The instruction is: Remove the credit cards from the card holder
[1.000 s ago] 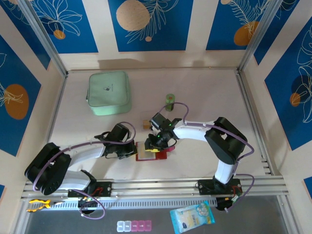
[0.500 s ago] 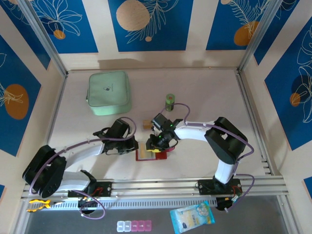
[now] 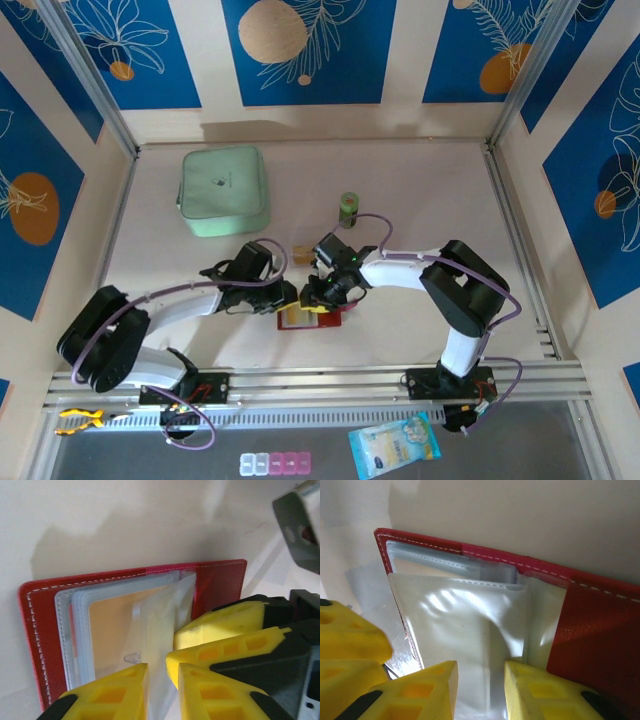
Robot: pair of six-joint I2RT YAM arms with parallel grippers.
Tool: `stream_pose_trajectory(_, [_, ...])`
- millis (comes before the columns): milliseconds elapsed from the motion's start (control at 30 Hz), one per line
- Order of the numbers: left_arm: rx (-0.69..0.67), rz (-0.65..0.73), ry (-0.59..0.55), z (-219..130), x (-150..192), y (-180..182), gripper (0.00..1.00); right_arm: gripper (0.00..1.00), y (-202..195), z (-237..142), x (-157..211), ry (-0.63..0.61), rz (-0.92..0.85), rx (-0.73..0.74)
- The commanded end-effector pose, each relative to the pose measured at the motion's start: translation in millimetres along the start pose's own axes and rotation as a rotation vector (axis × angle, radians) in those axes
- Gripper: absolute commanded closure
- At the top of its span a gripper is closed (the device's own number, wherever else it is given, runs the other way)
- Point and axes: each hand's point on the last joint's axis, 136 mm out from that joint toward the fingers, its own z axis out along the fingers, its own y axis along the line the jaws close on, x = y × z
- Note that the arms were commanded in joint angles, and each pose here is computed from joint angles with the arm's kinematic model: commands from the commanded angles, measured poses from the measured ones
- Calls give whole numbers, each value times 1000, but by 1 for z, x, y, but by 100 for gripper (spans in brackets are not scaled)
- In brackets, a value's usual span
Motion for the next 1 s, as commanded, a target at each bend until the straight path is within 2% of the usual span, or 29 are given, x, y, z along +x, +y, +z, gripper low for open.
stream_pose_trajectory(0, [25,3,16,3,1,-11,79,68,-5,-1,6,13,24,3])
stream_pose_trajectory(167, [-13,10,4,1,1,-6,80,69,-6,-2,7,11,25,3])
stream_pose_trajectory(400, [-67,13,-36,-8,-1,3,76,71,-8,-1,7,13,27,11])
stream_pose_trajectory(967, [22,-10,7,5,1,-9,81,73,-3,-7,9,-5,15,2])
